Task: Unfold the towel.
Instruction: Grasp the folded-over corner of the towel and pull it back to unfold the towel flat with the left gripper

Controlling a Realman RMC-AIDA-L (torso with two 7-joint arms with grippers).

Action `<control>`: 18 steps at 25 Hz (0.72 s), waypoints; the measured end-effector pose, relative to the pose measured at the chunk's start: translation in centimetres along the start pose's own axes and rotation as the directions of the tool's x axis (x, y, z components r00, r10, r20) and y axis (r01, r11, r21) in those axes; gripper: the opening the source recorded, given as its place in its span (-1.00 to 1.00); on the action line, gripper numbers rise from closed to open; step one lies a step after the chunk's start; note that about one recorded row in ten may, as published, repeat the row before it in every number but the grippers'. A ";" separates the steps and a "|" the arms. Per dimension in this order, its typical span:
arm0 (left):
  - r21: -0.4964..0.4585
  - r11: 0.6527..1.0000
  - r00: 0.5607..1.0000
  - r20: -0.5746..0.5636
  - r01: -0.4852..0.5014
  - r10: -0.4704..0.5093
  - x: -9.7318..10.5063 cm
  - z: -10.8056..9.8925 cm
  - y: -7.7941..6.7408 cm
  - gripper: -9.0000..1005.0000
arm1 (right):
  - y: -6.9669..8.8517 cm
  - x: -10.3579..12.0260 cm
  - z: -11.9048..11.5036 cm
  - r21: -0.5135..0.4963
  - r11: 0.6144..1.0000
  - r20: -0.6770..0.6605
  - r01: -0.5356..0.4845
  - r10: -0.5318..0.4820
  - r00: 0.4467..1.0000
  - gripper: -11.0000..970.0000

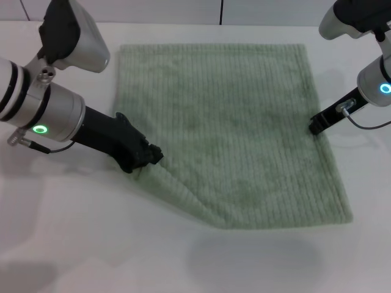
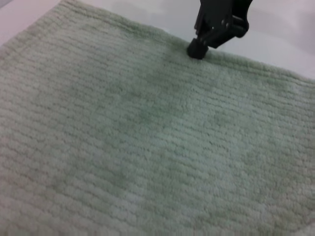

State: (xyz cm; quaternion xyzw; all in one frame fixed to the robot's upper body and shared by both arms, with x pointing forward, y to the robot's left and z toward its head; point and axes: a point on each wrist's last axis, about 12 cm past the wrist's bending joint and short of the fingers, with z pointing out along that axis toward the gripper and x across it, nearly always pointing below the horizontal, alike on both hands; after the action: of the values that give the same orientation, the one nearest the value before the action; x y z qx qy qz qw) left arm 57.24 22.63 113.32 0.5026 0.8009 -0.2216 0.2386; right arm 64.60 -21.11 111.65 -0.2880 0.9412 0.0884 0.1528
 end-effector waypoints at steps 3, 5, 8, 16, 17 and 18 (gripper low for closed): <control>0.004 1.000 1.000 -0.014 0.005 -0.005 0.4 -0.2 0.0 -0.89 | 0.0 0.0 0.0 0.001 1.000 0.001 0.000 0.000 1.000 -0.98; 0.003 1.000 0.999 -0.031 0.012 -0.012 0.7 -0.3 0.1 -0.89 | 0.0 -0.1 0.0 0.000 1.000 0.002 -0.001 0.001 1.000 -0.98; 0.008 1.000 0.998 -0.060 0.024 -0.023 1.2 -0.4 0.1 -0.89 | 0.0 -0.1 0.0 0.000 1.000 0.003 -0.001 0.001 1.000 -0.97; 0.022 0.999 0.996 -0.078 0.045 -0.044 1.8 -0.4 -0.1 -0.89 | 0.1 -0.2 -0.1 -0.001 1.000 0.006 -0.001 0.001 1.000 -0.95; 0.032 0.998 0.995 -0.084 0.048 -0.045 2.0 -0.4 -0.3 -0.89 | 0.1 -0.2 -0.1 -0.001 1.000 0.006 -0.001 0.001 1.000 -0.95; 0.036 0.998 0.995 -0.086 0.047 -0.044 2.0 -0.4 -0.3 -0.89 | 0.1 -0.2 -0.1 -0.001 1.000 0.006 -0.002 0.002 1.000 -0.95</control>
State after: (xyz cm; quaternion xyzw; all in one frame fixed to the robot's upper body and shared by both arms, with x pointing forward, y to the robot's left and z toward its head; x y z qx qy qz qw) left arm 56.13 24.16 112.45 0.4978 0.8170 -0.2208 0.1896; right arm 64.74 -20.95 111.80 -0.2870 0.9409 0.0900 0.1556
